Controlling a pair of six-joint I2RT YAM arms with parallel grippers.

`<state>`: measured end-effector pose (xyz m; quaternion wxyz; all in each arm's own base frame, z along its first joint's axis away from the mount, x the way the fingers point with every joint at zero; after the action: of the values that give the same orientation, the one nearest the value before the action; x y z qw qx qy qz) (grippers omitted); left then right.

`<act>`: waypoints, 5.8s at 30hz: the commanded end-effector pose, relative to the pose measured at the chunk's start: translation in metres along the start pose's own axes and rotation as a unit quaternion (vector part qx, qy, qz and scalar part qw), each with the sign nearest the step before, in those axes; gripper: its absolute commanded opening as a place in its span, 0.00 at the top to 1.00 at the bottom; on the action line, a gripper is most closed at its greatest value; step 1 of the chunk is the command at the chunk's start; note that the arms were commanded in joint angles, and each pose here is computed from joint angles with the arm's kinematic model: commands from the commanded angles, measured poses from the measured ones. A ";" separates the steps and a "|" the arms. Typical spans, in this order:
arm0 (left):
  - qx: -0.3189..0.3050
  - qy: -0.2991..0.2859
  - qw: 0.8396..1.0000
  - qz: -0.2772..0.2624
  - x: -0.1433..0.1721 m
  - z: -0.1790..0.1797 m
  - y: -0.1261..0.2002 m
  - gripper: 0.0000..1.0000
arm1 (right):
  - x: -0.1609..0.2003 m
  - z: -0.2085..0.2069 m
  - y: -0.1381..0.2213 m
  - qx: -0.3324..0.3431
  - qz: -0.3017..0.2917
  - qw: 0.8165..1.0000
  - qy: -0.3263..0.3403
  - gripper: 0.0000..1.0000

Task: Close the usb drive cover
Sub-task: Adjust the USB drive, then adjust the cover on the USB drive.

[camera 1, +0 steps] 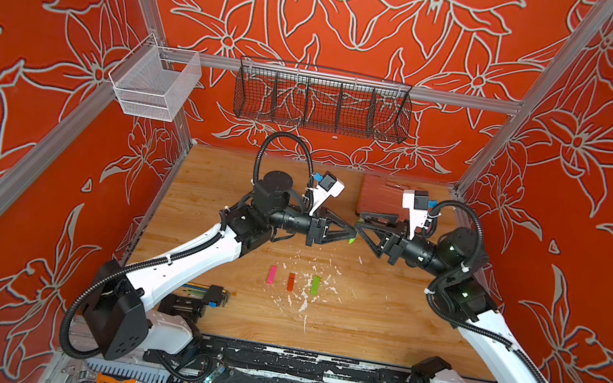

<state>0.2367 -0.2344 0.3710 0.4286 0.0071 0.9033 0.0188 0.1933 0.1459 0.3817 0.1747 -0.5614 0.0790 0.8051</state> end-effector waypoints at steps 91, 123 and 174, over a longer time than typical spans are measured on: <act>0.022 -0.023 0.999 0.025 -0.004 -0.009 -0.005 0.99 | -0.029 0.006 0.008 0.024 0.023 0.998 0.051 0.40; 0.026 -0.017 0.999 0.026 -0.003 -0.006 -0.007 0.98 | -0.037 0.005 -0.001 -0.013 0.015 0.998 0.067 0.63; 0.017 -0.183 0.973 -0.141 -0.101 0.003 0.014 1.00 | 0.112 -0.022 0.012 0.227 0.221 0.941 -0.120 1.00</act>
<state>0.2982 -0.2627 0.3472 0.4006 0.0676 0.9135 -0.0201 0.2037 0.1460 0.3614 0.3387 -0.4962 0.2201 0.7685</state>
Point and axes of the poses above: each gripper's point midway between its finger pads, its own y axis back along the fingers, its own z axis along the line the jaws close on, x = y × z, the point moved 10 cm from there along y, back along the fingers, and after that the axes turned 7 degrees about y, right-handed, at the moved point
